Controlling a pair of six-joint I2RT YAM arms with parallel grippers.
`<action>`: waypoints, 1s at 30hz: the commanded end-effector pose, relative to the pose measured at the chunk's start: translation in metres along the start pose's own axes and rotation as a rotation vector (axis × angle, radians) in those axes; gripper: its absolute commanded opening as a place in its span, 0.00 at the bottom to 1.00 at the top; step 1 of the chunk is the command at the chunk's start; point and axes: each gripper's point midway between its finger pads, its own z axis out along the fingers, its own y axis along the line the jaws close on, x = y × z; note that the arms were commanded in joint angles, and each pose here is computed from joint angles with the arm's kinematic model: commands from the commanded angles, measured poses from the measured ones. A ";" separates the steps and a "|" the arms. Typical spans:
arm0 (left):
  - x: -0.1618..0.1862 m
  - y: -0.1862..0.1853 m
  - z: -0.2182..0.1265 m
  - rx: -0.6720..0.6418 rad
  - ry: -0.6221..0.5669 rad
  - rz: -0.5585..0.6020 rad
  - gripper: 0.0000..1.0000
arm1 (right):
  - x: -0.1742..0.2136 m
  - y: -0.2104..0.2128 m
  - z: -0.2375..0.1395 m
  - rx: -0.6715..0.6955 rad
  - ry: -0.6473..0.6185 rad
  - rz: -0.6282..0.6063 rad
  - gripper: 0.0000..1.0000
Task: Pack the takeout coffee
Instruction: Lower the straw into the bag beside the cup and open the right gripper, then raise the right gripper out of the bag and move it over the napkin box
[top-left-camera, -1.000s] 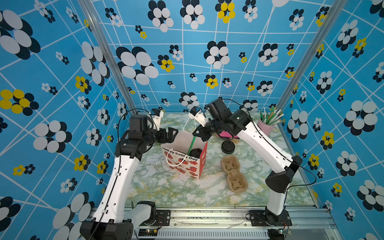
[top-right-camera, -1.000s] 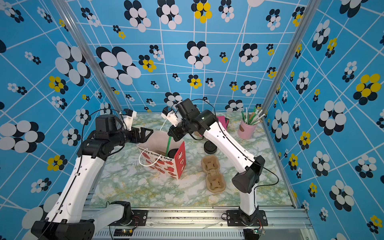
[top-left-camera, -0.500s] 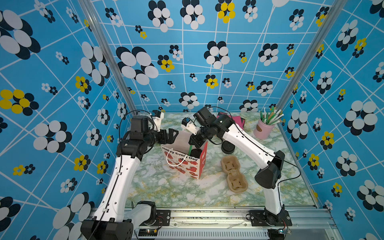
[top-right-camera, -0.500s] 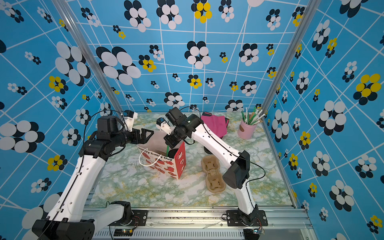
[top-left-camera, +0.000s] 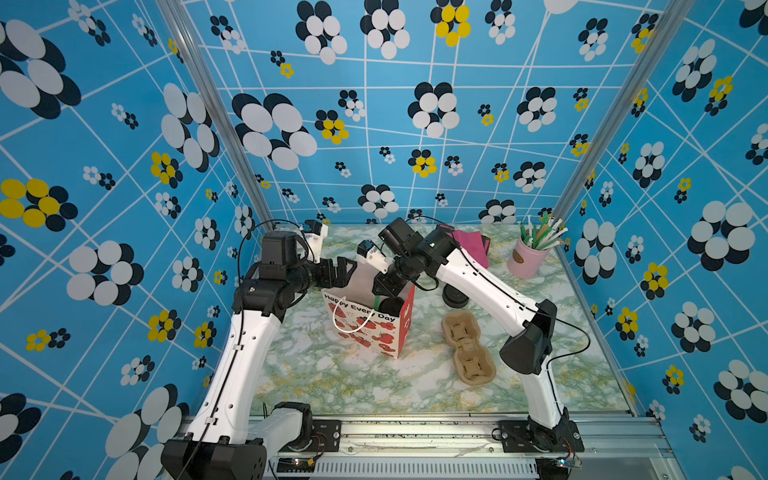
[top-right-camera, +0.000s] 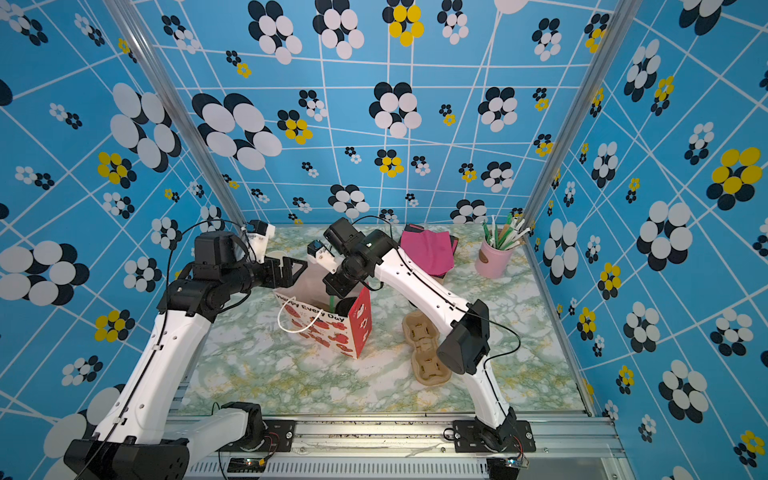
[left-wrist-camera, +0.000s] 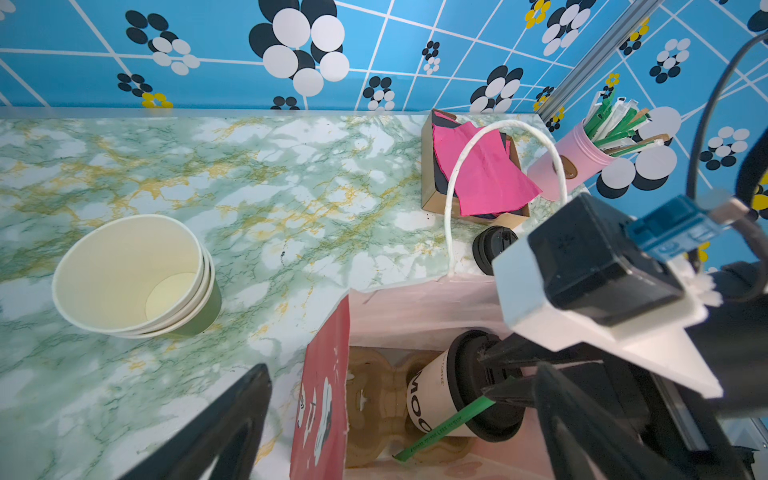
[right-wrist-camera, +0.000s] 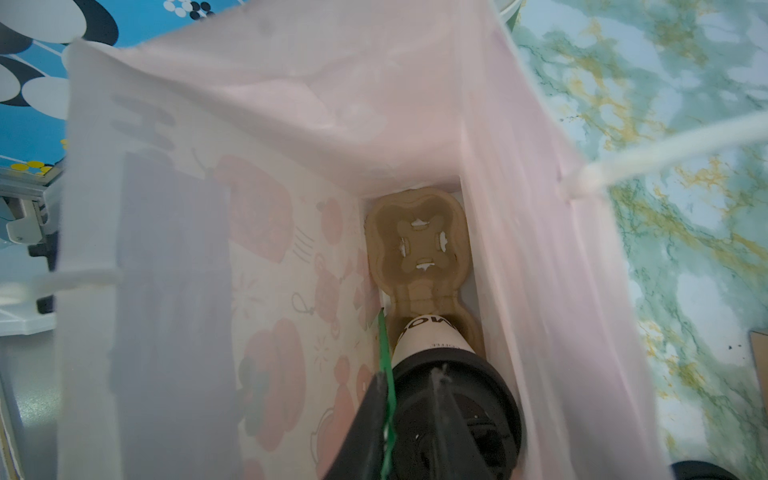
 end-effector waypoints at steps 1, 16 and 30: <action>-0.002 0.000 0.000 0.008 -0.013 0.003 0.99 | -0.002 0.007 -0.008 -0.007 0.002 -0.018 0.29; -0.004 -0.001 -0.001 0.012 -0.017 0.004 0.99 | -0.032 0.022 -0.082 0.029 -0.162 -0.090 0.67; -0.002 -0.001 -0.003 0.004 -0.017 0.009 0.99 | -0.010 -0.060 -0.179 0.429 -0.277 -0.045 0.81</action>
